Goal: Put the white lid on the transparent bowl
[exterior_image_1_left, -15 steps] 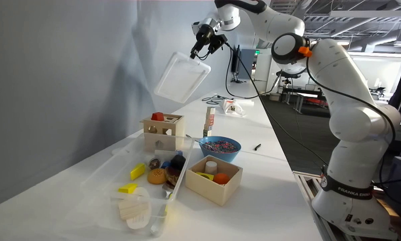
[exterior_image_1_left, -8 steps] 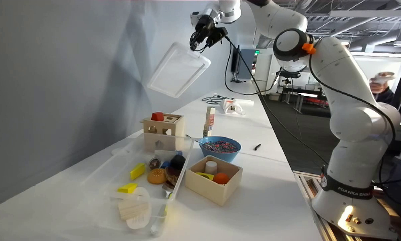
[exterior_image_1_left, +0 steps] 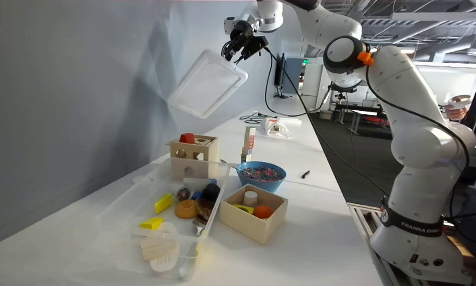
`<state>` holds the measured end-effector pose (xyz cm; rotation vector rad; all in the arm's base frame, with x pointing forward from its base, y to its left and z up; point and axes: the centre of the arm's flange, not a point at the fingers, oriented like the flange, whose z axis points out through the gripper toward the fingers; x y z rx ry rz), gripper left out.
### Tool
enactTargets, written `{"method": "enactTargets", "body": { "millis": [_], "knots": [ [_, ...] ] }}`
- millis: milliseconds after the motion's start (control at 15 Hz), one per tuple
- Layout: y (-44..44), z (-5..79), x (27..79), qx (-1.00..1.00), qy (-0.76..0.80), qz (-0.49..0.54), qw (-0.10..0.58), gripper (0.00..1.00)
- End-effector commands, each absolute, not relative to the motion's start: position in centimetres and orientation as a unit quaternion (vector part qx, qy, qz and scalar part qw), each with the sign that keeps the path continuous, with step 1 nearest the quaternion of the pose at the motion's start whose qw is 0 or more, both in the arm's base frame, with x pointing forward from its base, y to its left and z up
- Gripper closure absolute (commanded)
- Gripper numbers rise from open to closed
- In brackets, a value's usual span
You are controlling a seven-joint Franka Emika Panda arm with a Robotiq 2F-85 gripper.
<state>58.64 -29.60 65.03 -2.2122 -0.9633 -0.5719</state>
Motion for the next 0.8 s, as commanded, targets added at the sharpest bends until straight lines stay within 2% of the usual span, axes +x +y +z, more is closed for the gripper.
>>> {"method": "enactTargets", "body": {
  "millis": [0,467,733],
  "knots": [
    [-25.9,66.4,56.5,-0.792,-0.436,-0.221,0.366,0.98],
    [-18.3,71.2,53.3,-0.694,-0.574,-0.173,0.399,0.98],
    [-12.1,72.2,53.7,-0.628,-0.648,-0.131,0.41,0.98]
  ]
}}
